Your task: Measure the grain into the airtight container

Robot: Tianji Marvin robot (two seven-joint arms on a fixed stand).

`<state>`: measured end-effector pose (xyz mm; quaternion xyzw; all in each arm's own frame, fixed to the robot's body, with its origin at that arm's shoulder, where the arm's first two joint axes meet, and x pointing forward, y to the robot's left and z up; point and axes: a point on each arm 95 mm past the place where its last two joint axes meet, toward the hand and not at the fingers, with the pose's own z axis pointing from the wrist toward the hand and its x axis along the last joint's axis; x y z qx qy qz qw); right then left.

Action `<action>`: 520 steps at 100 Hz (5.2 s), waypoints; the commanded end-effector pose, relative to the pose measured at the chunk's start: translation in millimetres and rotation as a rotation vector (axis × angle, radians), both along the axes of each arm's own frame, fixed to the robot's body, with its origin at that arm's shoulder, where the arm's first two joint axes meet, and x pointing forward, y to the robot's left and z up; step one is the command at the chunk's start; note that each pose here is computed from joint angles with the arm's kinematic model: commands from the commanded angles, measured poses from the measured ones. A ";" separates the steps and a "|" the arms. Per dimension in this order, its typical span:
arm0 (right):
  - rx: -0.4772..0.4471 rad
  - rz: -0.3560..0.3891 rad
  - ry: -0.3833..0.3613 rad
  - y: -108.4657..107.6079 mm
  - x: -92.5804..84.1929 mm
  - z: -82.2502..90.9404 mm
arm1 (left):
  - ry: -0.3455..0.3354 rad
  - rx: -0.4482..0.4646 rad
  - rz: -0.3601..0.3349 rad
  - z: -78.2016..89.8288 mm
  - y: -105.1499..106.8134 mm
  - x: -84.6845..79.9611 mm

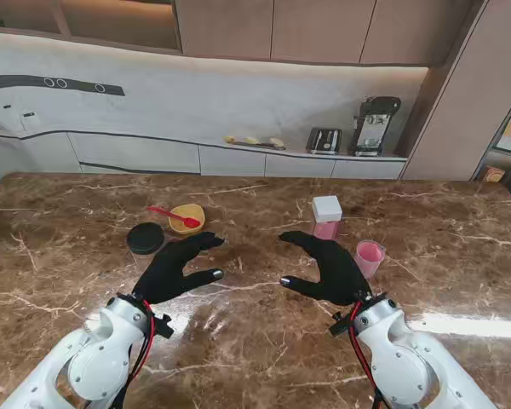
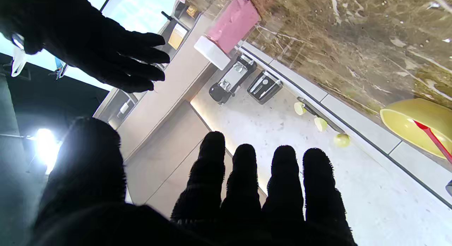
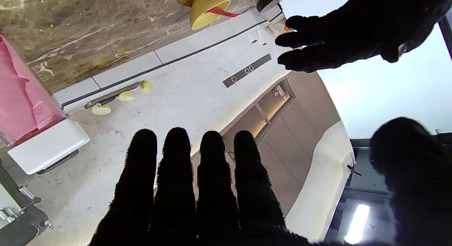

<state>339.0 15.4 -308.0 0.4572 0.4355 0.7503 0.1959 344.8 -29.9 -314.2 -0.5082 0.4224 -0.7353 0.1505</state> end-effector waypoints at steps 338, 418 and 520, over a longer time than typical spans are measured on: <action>-0.062 -0.092 0.011 13.6 6.0 3.4 | 0.369 0.636 -0.026 -2.0 85.5 122.8; -0.043 -0.145 -0.014 3.9 1.1 0.9 | 0.281 0.462 -0.238 -23.1 -55.9 75.4; -0.033 -0.190 -0.008 -12.9 0.3 -10.4 | 0.249 0.419 -0.349 -15.8 -105.5 54.9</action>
